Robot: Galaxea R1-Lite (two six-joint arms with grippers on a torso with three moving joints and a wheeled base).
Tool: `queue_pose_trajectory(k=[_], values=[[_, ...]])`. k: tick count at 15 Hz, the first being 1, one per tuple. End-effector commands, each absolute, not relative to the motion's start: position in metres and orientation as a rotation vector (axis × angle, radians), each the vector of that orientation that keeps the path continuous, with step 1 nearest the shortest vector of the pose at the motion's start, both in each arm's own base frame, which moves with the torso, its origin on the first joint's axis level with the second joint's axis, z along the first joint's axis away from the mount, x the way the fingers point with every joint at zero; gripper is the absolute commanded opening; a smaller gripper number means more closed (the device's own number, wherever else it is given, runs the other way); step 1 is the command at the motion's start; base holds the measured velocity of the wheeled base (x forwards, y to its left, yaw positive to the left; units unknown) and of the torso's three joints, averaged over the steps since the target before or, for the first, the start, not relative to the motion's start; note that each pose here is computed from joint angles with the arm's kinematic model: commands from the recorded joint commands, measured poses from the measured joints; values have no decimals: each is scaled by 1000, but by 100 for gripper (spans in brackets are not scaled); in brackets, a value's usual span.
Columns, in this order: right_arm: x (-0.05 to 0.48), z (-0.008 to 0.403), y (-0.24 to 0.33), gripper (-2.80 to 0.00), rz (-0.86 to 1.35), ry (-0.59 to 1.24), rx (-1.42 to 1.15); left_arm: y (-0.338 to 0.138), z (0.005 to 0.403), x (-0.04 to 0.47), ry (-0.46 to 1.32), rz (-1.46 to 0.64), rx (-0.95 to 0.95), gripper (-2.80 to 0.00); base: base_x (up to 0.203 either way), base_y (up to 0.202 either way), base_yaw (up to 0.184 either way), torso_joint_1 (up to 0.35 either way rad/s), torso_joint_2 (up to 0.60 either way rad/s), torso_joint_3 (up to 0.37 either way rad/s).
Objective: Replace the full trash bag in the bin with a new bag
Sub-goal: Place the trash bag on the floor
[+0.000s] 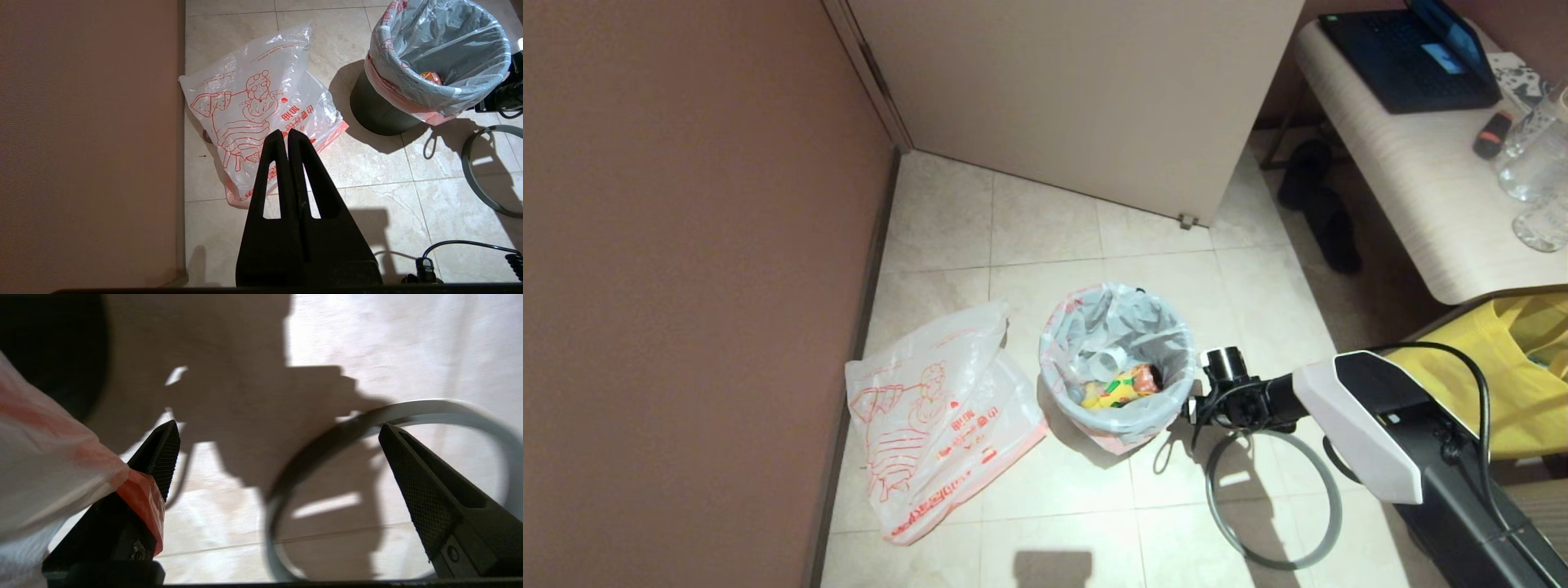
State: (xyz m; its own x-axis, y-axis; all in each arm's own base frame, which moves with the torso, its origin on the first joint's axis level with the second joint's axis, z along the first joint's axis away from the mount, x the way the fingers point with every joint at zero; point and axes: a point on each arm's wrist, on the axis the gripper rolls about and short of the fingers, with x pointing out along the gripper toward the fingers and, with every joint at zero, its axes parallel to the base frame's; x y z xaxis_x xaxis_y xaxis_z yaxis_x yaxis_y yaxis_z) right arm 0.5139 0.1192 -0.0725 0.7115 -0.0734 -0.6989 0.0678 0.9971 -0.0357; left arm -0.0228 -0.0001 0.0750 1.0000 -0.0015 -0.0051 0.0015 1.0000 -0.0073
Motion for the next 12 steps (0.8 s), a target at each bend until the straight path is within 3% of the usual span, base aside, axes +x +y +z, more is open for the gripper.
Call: queue_pose_trajectory(k=[1,3,7,12], values=[[512,-82,116,0,-230,766,-242,0,75,-23,6,0,-8,-280,0,0,0,0,0,0],[512,-84,111,0,-370,758,-436,0,75,-23,5,-2,-8,-280,0,0,0,0,0,0],[517,-65,107,0,-516,653,-477,0,75,-23,6,0,-8,-280,0,0,0,0,0,0],[506,8,111,0,-553,572,-450,0,75,-23,6,-1,-8,-280,0,0,0,0,0,0]])
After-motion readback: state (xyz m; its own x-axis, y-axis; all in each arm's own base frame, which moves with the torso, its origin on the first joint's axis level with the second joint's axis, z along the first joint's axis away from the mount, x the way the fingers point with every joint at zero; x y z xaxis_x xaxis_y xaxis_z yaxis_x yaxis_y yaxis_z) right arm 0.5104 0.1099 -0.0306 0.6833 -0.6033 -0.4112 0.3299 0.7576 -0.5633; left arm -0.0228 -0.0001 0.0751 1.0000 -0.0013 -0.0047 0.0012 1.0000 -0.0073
